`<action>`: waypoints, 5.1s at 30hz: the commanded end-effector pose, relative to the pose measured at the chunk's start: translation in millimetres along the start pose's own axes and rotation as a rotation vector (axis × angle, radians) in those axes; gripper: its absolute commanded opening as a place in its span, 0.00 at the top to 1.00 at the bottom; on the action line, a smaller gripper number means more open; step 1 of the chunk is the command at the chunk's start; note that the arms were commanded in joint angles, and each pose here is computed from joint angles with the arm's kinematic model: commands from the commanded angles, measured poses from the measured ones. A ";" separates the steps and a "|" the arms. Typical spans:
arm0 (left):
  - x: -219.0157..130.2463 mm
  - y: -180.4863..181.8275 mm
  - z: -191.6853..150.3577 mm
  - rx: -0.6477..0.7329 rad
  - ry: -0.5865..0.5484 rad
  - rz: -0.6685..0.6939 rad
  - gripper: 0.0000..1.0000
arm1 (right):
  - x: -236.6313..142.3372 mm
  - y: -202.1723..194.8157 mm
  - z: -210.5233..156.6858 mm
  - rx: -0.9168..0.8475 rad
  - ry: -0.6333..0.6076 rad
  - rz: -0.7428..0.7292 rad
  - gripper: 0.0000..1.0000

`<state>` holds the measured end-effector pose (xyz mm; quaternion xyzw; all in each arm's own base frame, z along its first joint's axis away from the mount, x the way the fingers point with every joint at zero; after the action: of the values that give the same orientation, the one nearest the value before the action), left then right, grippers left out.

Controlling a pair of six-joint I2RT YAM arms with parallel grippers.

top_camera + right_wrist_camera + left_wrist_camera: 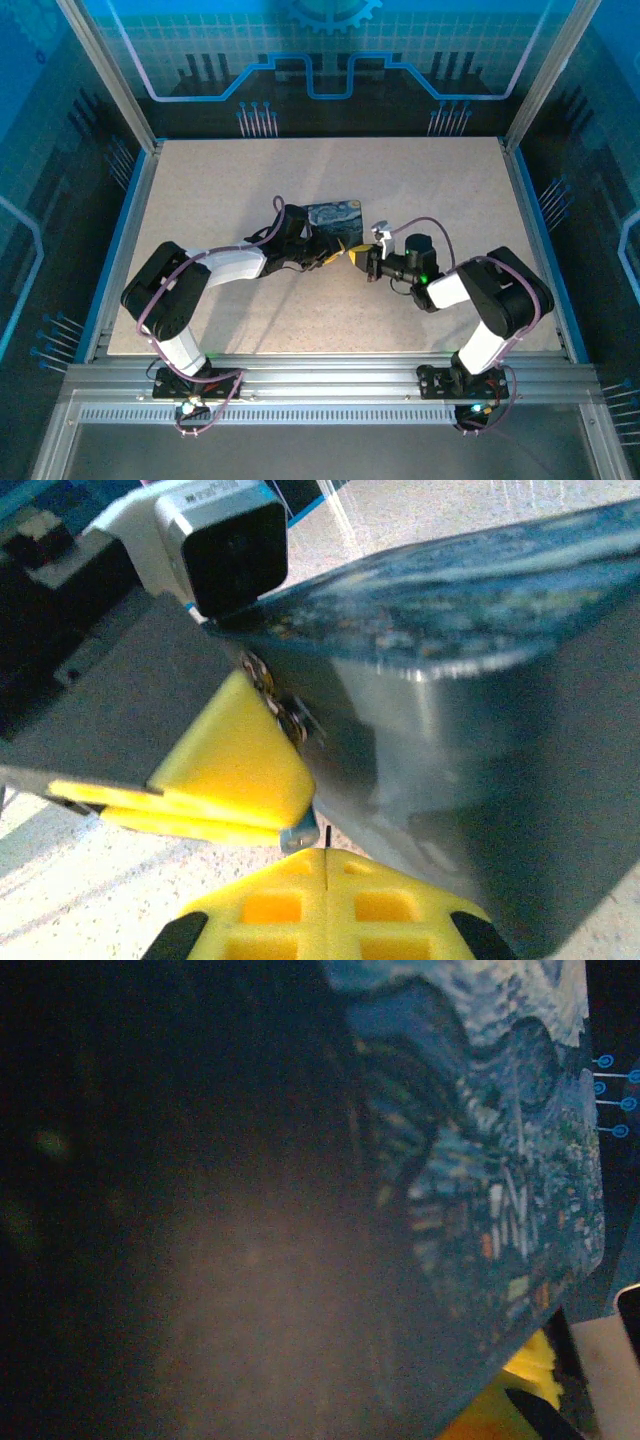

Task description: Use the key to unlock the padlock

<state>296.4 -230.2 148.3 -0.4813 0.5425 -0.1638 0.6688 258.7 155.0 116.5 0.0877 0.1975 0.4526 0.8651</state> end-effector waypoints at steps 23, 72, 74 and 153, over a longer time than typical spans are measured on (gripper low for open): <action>11.5 55.4 -1.8 0.044 -0.030 0.195 0.85 | -31.6 10.7 33.5 -0.036 -0.069 -0.076 1.00; -53.9 -72.0 -21.5 0.025 -0.203 -0.621 0.55 | -33.2 66.5 107.7 0.425 -0.316 0.012 1.00; -53.3 -71.7 -22.1 0.023 -0.203 -0.620 0.57 | -31.2 66.3 107.3 0.432 -0.316 0.017 1.00; -87.4 -84.2 -22.4 0.439 -0.025 -0.408 1.00 | -29.7 57.6 114.0 0.191 0.065 0.390 0.82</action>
<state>268.6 -217.3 265.0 -0.4261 0.3865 -0.3904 0.7188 249.4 171.7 241.4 0.1955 0.2569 0.5958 0.7354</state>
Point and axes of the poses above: each hand's point on the last joint's axis, 136 mm out from that joint toward the fingers, its own x axis out along the fingers, its own y axis along the line the jaws close on, z = x × y, the point moved 10 cm from there along -x, back along the fingers, and after that the axes turned 7 degrees about -x, right-handed, at the moved point
